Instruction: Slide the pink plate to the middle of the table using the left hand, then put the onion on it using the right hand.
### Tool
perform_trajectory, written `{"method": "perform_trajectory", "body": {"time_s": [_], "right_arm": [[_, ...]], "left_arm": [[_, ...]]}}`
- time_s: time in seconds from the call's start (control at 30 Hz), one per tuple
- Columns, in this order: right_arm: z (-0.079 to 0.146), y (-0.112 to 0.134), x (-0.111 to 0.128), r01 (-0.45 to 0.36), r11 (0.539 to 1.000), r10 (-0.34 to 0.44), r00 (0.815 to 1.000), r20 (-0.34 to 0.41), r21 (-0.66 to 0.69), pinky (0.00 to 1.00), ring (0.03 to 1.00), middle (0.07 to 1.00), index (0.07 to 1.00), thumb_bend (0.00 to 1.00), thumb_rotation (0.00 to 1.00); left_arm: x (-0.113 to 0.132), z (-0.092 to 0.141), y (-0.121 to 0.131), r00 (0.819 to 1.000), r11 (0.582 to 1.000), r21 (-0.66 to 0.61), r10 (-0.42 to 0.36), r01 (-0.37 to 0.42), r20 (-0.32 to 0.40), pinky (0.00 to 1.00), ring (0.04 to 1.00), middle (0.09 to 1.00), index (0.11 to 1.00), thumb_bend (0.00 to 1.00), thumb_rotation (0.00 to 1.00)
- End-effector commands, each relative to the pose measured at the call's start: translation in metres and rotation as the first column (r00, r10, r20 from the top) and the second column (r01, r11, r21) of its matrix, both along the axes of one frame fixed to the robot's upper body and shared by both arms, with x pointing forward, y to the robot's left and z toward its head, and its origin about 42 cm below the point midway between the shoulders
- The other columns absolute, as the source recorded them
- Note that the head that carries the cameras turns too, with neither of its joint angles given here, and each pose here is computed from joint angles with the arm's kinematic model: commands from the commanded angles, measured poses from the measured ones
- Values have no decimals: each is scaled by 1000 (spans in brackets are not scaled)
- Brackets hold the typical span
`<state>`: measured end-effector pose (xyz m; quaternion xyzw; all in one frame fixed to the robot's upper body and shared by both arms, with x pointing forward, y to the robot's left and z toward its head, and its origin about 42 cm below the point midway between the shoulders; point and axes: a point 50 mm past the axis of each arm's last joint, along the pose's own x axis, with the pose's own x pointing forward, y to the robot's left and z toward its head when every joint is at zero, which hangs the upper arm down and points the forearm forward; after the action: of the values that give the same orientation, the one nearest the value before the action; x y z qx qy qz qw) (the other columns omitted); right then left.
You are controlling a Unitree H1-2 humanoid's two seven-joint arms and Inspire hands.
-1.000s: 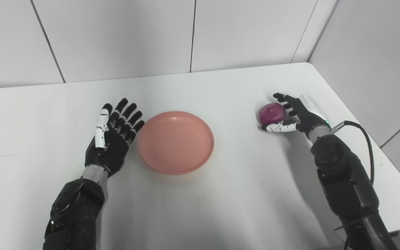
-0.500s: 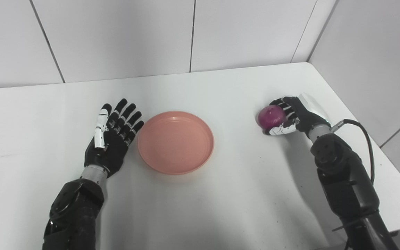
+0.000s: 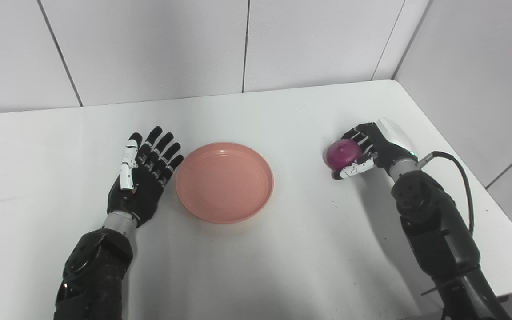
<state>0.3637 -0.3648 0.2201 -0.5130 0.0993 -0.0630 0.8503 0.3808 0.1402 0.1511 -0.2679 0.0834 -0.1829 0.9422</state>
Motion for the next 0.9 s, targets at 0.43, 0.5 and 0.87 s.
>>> {"method": "perform_trajectory", "body": {"time_s": [0.43, 0.5, 0.87], "right_arm": [[39, 7, -5, -39, 999, 42, 988, 146, -24, 452, 524, 567, 488, 520, 135], [47, 11, -9, -51, 998, 54, 984, 171, -24, 460, 526, 569, 488, 518, 133], [82, 35, -21, -108, 992, 124, 951, 285, -70, 440, 509, 559, 488, 517, 132]], "left_arm": [[-3, -9, 0, 998, 1000, 30, 11, -9, -59, 942, 946, 956, 944, 446, 1000], [-3, -9, 0, 998, 1000, 30, 7, -5, -55, 946, 949, 959, 948, 444, 1000], [-3, -9, -4, 998, 999, 30, 13, -11, -60, 941, 944, 957, 948, 441, 1000]]}}
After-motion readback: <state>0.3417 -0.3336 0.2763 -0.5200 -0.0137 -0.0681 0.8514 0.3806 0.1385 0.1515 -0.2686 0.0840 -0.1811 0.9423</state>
